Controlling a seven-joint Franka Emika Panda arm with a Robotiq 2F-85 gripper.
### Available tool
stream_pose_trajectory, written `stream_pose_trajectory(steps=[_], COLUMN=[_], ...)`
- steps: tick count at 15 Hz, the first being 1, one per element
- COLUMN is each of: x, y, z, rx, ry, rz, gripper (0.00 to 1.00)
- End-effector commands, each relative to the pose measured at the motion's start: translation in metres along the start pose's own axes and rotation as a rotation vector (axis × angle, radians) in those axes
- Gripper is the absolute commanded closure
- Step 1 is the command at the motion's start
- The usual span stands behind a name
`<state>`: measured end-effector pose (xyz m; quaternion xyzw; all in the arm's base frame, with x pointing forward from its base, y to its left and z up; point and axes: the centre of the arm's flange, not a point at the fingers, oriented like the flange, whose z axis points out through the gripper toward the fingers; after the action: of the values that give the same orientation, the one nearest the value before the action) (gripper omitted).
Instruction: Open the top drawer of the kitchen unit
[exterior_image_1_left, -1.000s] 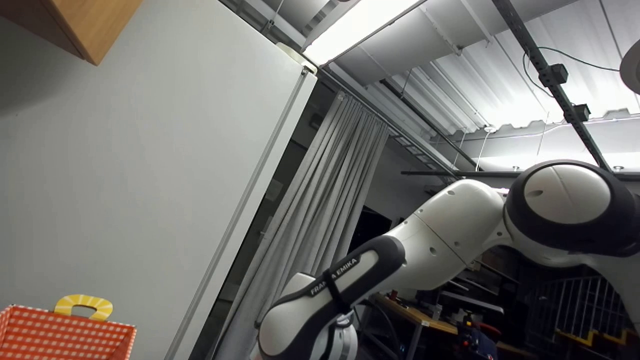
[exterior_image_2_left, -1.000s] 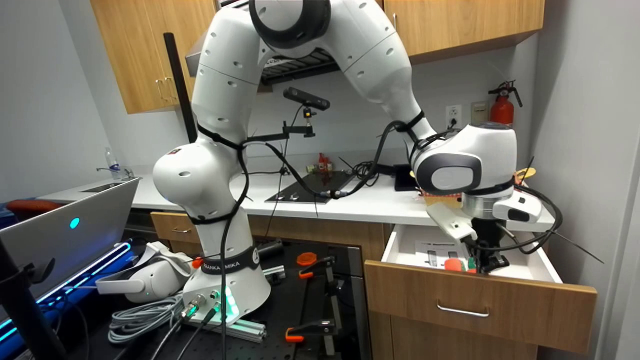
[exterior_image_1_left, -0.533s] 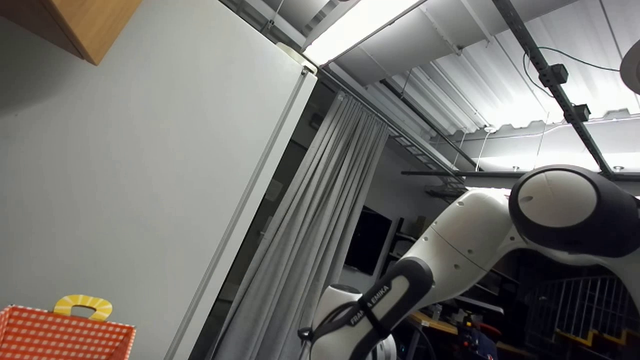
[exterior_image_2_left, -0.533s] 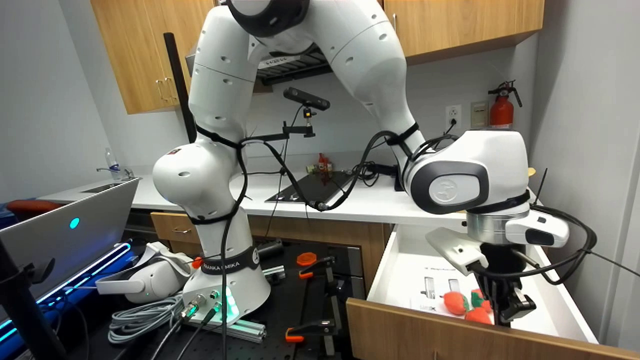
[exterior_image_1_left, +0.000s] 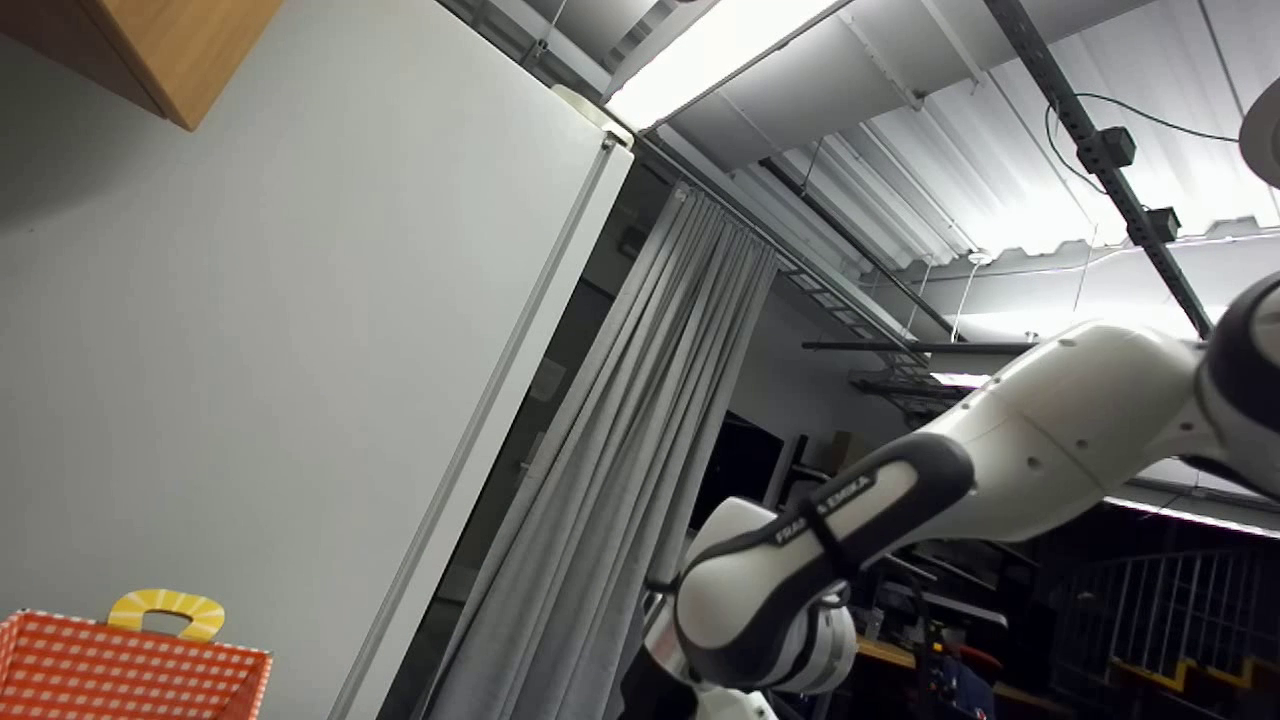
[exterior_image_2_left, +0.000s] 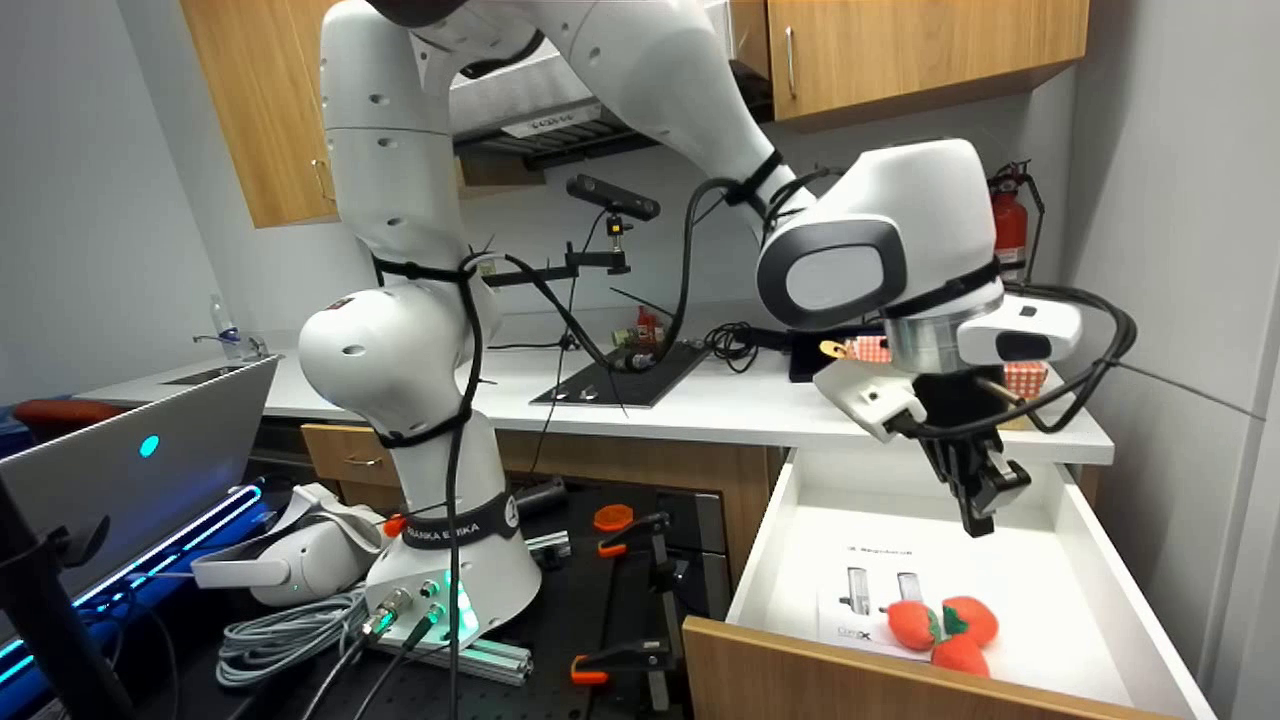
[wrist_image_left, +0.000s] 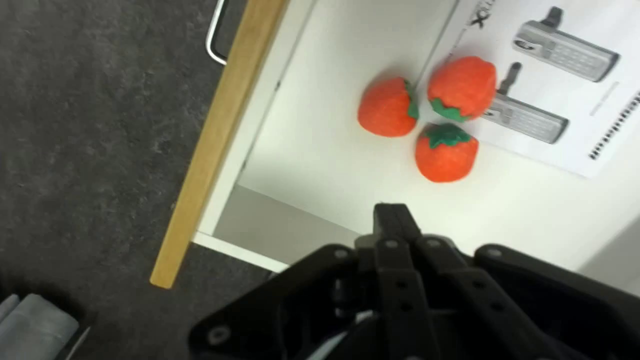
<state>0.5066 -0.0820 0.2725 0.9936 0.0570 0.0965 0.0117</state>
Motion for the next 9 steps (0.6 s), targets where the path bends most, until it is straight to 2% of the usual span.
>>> stream_pose_trajectory(steps=[1,5,9], x=[-0.021,-0.030,-0.041], y=[-0.011,-0.017,-0.016], z=[-0.064,-0.106,-0.129], rx=[0.087,0.150,0.177], ry=[0.052,0.100,0.116], rz=[-0.041,-0.083,-0.111], gripper=[1.00,1.00,1.00])
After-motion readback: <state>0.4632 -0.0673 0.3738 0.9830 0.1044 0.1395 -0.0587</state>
